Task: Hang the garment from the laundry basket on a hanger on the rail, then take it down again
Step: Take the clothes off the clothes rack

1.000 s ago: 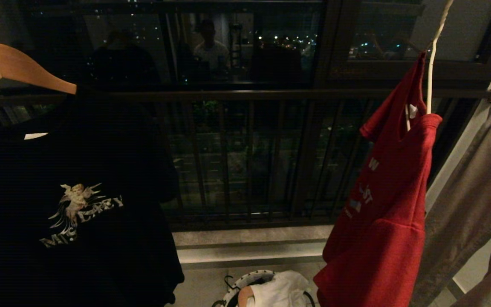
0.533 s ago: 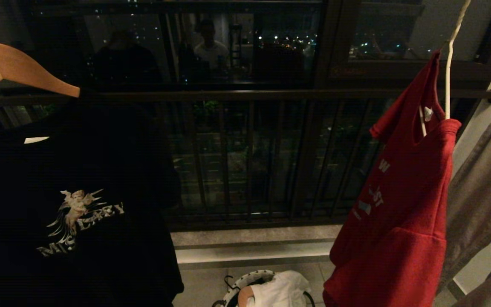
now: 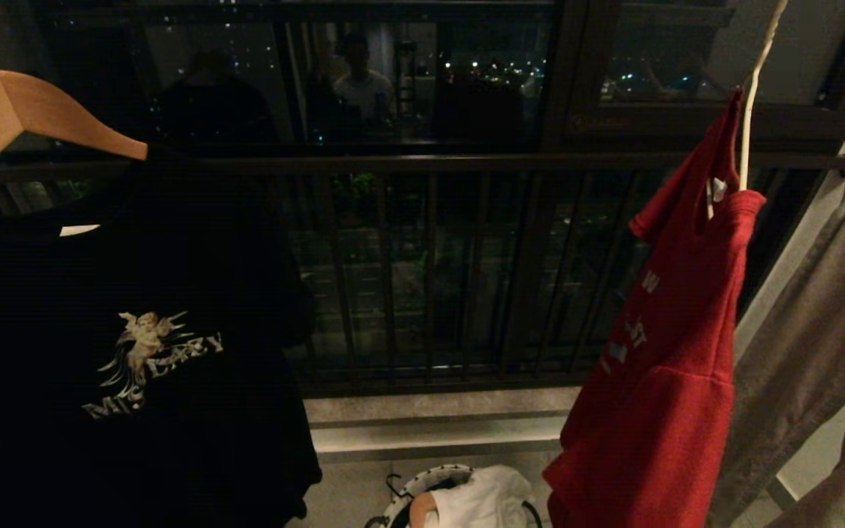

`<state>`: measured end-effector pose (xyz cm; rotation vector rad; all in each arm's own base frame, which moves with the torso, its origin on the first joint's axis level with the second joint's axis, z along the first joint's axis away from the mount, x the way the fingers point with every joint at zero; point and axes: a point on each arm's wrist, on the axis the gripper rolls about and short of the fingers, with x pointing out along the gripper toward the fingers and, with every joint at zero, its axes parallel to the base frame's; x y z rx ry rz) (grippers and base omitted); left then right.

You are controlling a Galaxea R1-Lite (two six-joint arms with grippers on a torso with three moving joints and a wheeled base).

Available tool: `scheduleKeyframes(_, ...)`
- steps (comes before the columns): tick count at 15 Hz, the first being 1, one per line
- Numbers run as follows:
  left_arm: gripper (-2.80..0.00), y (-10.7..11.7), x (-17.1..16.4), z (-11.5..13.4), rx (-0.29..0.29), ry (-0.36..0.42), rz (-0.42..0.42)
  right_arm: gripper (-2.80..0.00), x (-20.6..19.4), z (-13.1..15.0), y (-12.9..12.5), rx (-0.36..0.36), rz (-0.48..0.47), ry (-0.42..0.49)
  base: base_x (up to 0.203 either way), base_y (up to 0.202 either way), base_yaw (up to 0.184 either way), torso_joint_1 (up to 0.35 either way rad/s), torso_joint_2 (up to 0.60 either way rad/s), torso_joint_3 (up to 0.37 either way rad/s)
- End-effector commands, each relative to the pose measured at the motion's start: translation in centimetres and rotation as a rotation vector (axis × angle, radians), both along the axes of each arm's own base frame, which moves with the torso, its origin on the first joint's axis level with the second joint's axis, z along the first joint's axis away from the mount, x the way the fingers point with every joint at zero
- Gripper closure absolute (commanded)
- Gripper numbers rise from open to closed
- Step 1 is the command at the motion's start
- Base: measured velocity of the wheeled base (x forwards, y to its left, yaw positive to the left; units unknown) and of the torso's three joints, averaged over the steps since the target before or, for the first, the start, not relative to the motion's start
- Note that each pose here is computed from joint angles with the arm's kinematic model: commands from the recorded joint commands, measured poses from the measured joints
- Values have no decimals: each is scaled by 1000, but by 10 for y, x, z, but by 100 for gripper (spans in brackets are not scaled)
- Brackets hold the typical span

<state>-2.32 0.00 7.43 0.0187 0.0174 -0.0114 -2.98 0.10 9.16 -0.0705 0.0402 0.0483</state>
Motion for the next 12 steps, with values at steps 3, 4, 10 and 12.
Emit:
scheduleKeyframes(3, 0, 0, 0, 0, 1, 0, -1, 0, 2, 12, 0, 0, 3, 8, 0, 0, 0, 0, 0, 0)
scheduleKeyframes(4, 0, 0, 0, 0, 1, 0, 1, 0, 2, 15, 0, 0, 4, 8, 0, 0, 0, 0, 0, 0)
scheduleKeyframes(10, 0, 0, 0, 0, 1, 0, 0, 0, 11, 59, 0, 35, 11, 19, 0, 0, 0, 0, 0, 0)
scheduleKeyframes(12, 0, 0, 0, 0, 1, 0, 1, 0, 19, 80, 0, 46, 18, 32, 0, 0, 0, 0, 0, 0)
